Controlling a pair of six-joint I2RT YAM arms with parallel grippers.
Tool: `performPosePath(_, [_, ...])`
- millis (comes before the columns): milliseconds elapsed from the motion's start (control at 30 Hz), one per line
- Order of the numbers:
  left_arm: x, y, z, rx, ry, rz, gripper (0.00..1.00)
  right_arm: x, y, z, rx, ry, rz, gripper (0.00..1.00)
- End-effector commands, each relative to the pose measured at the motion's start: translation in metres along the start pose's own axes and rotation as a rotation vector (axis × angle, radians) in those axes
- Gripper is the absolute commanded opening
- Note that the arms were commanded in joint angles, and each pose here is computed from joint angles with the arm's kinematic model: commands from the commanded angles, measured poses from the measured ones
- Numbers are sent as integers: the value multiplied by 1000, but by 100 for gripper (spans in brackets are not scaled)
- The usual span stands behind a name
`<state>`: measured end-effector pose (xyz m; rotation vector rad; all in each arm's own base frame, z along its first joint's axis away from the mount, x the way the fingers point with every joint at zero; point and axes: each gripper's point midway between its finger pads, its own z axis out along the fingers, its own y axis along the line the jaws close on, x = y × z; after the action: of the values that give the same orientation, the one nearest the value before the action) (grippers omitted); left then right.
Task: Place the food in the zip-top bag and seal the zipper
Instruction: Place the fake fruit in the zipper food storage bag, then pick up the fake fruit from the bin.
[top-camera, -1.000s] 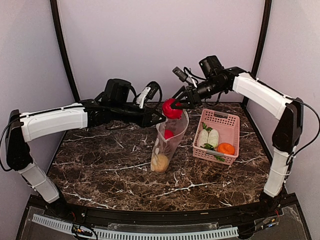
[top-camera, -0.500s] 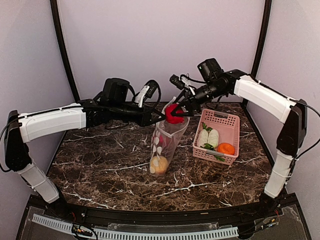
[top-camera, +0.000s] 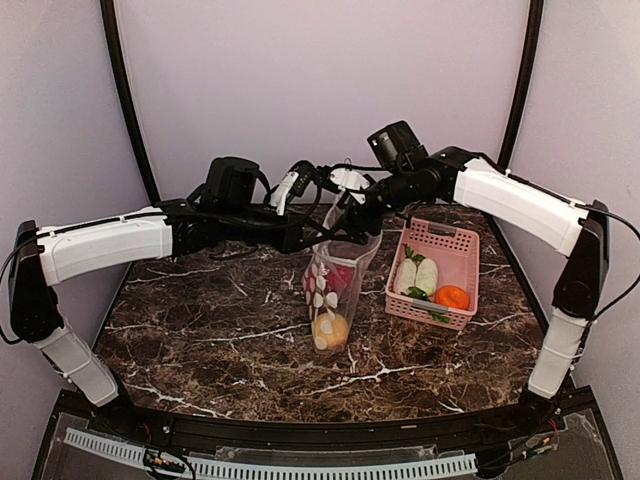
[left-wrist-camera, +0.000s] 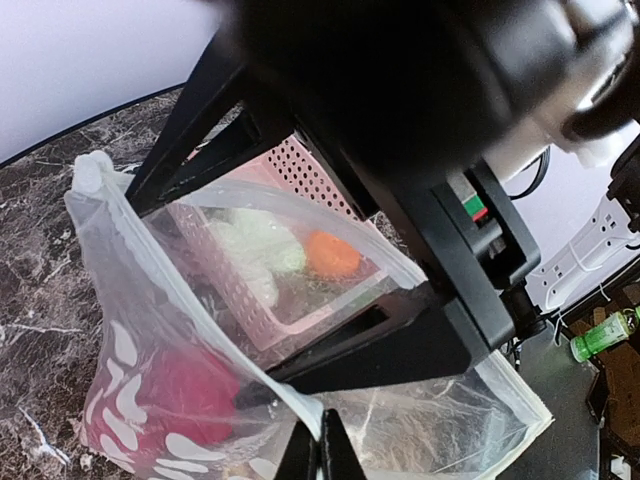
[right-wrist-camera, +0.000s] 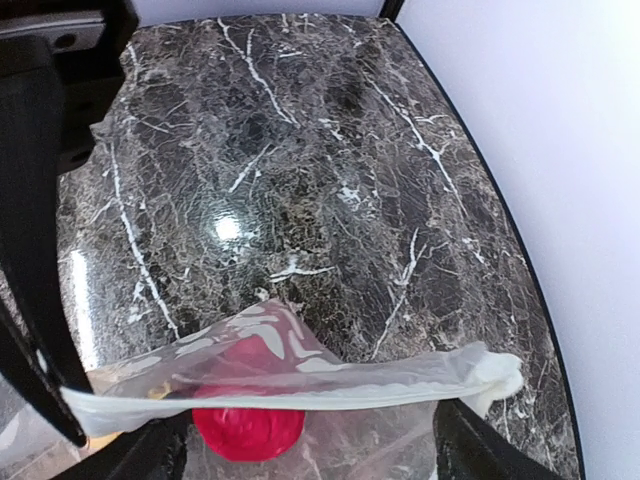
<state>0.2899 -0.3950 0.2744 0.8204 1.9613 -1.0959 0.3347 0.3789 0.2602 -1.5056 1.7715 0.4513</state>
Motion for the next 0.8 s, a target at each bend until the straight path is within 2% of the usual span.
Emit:
performPosePath(0, [-8, -7, -6, 8, -32, 13, 1, -12, -25, -1, 143, -9, -17, 85])
performPosePath(267, [-4, 3, -5, -41, -20, 10, 1, -30, 10, -38, 7, -94, -31, 85])
performPosePath(467, [1, 6, 0, -41, 1, 4, 1, -40, 13, -72, 15, -144, -82, 86])
performPosePath(633, [2, 7, 0, -53, 8, 13, 1, -22, -5, -92, 32, -155, -4, 85])
performPosePath(767, [1, 8, -1, -63, 6, 19, 1, 14, -32, -105, 76, -121, 63, 85])
